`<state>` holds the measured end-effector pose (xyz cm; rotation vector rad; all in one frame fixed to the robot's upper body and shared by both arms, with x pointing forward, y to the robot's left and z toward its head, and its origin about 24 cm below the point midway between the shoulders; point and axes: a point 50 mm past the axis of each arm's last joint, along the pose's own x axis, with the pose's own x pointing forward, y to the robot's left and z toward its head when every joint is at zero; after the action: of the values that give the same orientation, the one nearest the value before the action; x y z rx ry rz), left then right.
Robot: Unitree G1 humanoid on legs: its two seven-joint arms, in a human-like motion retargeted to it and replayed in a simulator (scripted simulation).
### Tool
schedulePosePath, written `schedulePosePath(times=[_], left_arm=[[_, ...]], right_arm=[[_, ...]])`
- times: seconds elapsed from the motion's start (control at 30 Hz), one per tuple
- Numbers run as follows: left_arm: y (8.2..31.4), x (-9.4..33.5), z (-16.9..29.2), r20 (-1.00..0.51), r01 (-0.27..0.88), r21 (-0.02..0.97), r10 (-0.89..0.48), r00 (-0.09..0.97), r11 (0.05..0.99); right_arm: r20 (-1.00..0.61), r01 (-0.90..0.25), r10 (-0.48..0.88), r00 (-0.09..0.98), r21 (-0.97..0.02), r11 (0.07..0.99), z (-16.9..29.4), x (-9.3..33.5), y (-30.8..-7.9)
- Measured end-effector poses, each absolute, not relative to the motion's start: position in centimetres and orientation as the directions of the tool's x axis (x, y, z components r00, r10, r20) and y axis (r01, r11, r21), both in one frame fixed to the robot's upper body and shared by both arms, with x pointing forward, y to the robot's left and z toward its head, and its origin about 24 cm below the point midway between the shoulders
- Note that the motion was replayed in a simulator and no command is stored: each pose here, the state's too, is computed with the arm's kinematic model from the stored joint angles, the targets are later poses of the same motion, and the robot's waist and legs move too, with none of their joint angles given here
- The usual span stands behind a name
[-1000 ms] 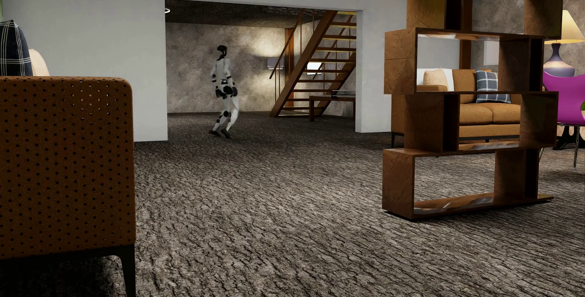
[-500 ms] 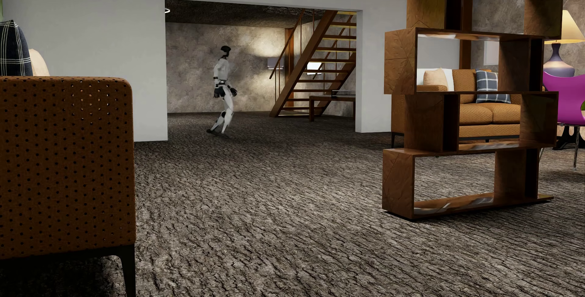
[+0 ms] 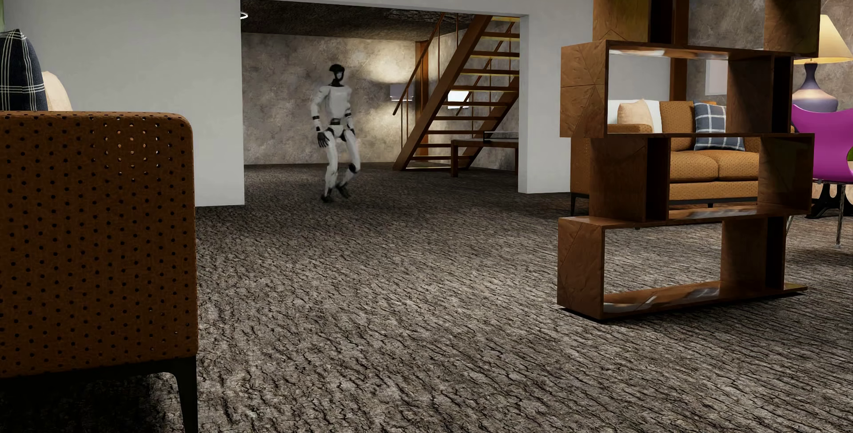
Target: Move towards the shelves
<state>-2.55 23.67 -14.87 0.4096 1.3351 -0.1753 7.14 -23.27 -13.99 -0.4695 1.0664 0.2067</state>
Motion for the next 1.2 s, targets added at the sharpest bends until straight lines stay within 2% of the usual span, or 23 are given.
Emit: schedulePosePath(times=[0.13, 0.2, 0.3, 0.4, 0.47, 0.57, 0.6, 0.7, 0.8, 0.87, 0.9, 0.97, 1.03, 1.1, 1.2], left_arm=[[24.0, -6.6, -14.7, -0.988, 0.403, 0.148, 0.116, 0.104, 0.903], [25.0, -7.5, -14.6, -0.988, 0.428, 0.156, 0.143, 0.061, 0.89], [26.3, -7.8, -14.4, -0.983, 0.449, 0.174, 0.181, 0.028, 0.876], [26.1, -6.5, -15.0, -0.983, 0.455, 0.179, 0.181, 0.038, 0.872], [24.1, -3.2, -15.8, -0.983, 0.447, 0.171, 0.123, 0.134, 0.878], [22.3, 4.2, -14.6, -0.907, 0.359, 0.217, 0.052, 0.417, 0.908], [22.1, 6.8, -13.6, -0.861, 0.345, 0.239, 0.034, 0.507, 0.908], [22.8, 15.0, -9.3, -0.666, 0.275, 0.34, 0.023, 0.746, 0.899], [24.5, 18.8, -6.3, -0.54, 0.189, 0.404, 0.067, 0.839, 0.895], [24.7, 17.3, -7.6, -0.595, 0.186, 0.386, 0.09, 0.798, 0.903], [24.5, 15.1, -9.5, -0.671, 0.208, 0.358, 0.096, 0.735, 0.91], [23.3, 10.6, -12.6, -0.803, 0.281, 0.293, 0.075, 0.591, 0.914], [22.2, 4.3, -15.0, -0.918, 0.382, 0.213, 0.051, 0.392, 0.899], [22.2, -2.3, -15.9, -0.98, 0.439, 0.141, 0.064, 0.187, 0.888], [23.3, -9.6, -14.9, -0.994, 0.435, 0.093, 0.112, -0.019, 0.896]], right_arm=[[-0.714, -0.348, -0.015, 0.7, -0.36, 0.866, -10.3, 14.7, -23.2], [-0.649, -0.372, 0.035, 0.76, -0.39, 0.842, -8.7, 17.3, -22.4], [-0.69, -0.447, 0.076, 0.72, -0.377, 0.811, -9.7, 16.8, -21.3], [-0.828, -0.551, 0.09, 0.553, -0.282, 0.786, -13.1, 11.6, -20.2], [-0.886, -0.605, 0.096, 0.454, -0.228, 0.763, -14.4, 8.2, -19.9], [-0.964, -0.579, 0.054, 0.259, -0.11, 0.808, -15.8, 0.5, -19.9], [-0.979, -0.598, 0.054, 0.195, -0.075, 0.798, -15.8, -1.9, -19.9], [-0.997, -0.65, 0.057, 0.057, 0.006, 0.76, -15.2, -6.9, -20.2], [-0.999, -0.655, 0.026, -0.037, 0.043, 0.755, -14.6, -10.1, -21.1], [-0.995, -0.63, -0.001, -0.095, 0.059, 0.775, -14.4, -11.9, -21.3], [-0.996, -0.644, -0.001, -0.089, 0.057, 0.763, -14.7, -11.3, -21.3], [-1.0, -0.647, 0.013, -0.002, 0.012, 0.763, -15.5, -8.1, -20.9], [-0.984, -0.61, 0.034, 0.174, -0.081, 0.788, -15.8, -2.3, -20.6], [-0.918, -0.534, 0.047, 0.395, -0.188, 0.824, -14.8, 4.6, -20.7], [-0.715, -0.393, 0.044, 0.697, -0.33, 0.858, -10.4, 14.5, -21.5]])
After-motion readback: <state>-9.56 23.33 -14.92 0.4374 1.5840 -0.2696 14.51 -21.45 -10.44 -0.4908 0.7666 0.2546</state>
